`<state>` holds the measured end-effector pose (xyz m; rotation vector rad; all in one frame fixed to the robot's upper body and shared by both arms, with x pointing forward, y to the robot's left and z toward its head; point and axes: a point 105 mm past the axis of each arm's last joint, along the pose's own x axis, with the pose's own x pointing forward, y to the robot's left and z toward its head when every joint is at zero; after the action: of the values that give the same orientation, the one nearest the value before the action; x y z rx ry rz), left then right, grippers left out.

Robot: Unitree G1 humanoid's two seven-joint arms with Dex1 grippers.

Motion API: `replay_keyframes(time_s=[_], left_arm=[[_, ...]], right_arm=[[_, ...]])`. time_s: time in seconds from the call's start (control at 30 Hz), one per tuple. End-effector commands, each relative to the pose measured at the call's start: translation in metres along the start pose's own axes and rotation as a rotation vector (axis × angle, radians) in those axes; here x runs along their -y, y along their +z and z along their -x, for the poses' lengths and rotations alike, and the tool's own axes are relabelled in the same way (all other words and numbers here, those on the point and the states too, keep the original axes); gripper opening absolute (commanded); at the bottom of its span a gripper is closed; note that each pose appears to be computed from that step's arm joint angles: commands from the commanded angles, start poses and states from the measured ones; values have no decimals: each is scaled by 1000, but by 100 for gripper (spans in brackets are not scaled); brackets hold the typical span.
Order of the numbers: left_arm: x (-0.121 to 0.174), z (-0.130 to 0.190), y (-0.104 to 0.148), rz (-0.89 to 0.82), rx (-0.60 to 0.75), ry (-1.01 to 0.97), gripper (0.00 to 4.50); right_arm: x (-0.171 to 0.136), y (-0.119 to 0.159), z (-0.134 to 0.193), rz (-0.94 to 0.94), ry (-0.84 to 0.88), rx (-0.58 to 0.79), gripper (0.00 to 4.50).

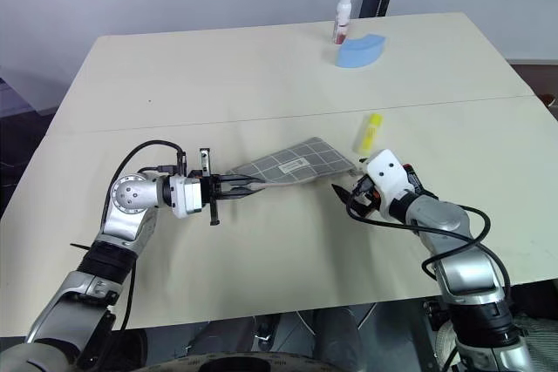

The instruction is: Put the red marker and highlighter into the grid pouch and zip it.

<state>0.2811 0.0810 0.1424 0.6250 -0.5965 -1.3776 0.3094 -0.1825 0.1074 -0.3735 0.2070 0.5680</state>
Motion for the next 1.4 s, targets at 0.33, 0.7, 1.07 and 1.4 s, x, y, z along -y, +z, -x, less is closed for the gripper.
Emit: replay_keyframes(time_s=[0.33, 0.7, 1.07, 1.4], left_arm=[[-13, 14, 5, -57, -12, 74, 0], [2, 9, -2, -48, -17, 39, 0], [-3, -1, 1, -120, -8, 74, 0], [0, -5, -4, -189, -28, 46, 0]], right_arm=[[9, -13, -2, 116, -13, -46, 8], [-27, 39, -8, 74, 123, 75, 8], [-69, 47, -26, 159, 257, 93, 8], [-109, 79, -14, 215, 481, 267, 8]])
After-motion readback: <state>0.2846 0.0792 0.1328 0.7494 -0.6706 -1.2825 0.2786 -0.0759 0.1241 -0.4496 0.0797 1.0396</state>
